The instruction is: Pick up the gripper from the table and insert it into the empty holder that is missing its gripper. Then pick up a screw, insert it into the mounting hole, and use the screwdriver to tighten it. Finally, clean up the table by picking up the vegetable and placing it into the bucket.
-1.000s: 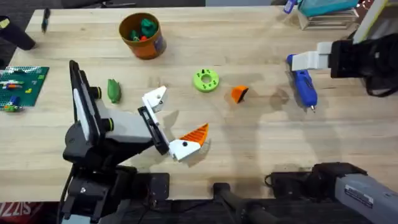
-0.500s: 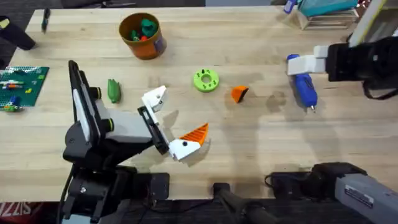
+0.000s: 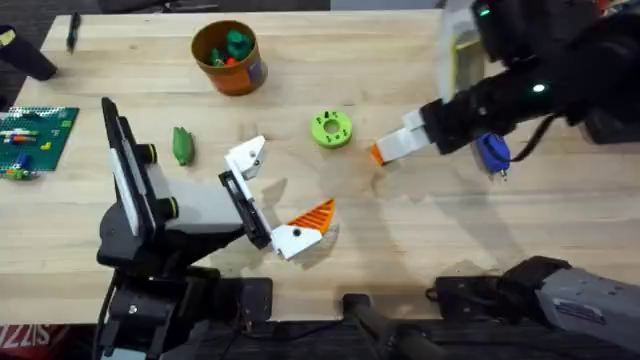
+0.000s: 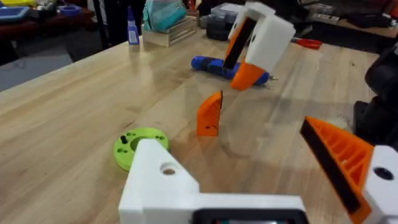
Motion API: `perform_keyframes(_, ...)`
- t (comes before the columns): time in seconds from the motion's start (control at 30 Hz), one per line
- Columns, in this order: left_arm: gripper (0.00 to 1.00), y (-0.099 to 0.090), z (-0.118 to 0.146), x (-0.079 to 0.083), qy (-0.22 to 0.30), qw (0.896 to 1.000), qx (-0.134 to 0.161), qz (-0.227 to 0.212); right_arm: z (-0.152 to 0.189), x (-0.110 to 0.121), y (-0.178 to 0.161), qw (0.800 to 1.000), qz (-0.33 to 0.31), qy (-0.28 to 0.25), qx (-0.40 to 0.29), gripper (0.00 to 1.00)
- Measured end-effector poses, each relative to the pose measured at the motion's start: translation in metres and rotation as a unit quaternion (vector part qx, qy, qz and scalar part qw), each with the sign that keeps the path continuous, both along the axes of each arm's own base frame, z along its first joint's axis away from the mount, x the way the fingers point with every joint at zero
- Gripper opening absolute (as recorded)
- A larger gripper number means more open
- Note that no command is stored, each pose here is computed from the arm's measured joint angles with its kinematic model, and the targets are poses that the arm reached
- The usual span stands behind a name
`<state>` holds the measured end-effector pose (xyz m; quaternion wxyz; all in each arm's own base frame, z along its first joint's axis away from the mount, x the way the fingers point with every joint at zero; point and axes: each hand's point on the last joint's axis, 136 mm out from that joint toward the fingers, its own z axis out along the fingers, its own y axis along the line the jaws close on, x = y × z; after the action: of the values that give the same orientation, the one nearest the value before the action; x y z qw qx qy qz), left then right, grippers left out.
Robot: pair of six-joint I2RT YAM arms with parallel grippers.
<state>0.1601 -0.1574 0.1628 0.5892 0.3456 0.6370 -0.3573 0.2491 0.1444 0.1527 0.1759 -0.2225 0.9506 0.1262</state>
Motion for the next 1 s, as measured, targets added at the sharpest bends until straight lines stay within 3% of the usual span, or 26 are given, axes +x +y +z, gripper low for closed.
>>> perform_keyframes(0.1, 0.986, 0.000, 0.000, 0.000, 0.000, 1.000, 0.000, 0.000, -0.013, -0.004, 0.019, 0.999, 0.035, 0.014, -0.009, 0.994)
perform_keyframes(0.63, 0.986, 0.000, 0.000, 0.000, 0.000, 1.000, 0.000, 0.000, -0.057, 0.013, 0.025, 0.994, 0.084, 0.035, -0.057, 0.994)
perform_keyframes(0.77, 0.986, 0.000, 0.000, 0.000, 0.000, 1.000, 0.000, 0.000, -0.064, 0.013, 0.024, 0.993, 0.090, 0.044, -0.063, 0.956)
perform_keyframes(0.83, 0.986, 0.000, 0.000, 0.000, 0.000, 1.000, 0.000, 0.000, -0.066, 0.014, 0.024, 0.992, 0.094, 0.045, -0.067, 0.786)
perform_keyframes(1.0, 0.986, 0.000, 0.000, 0.000, 0.000, 1.000, 0.000, 0.000, -0.072, 0.016, 0.025, 0.991, 0.102, 0.046, -0.071, 0.112)
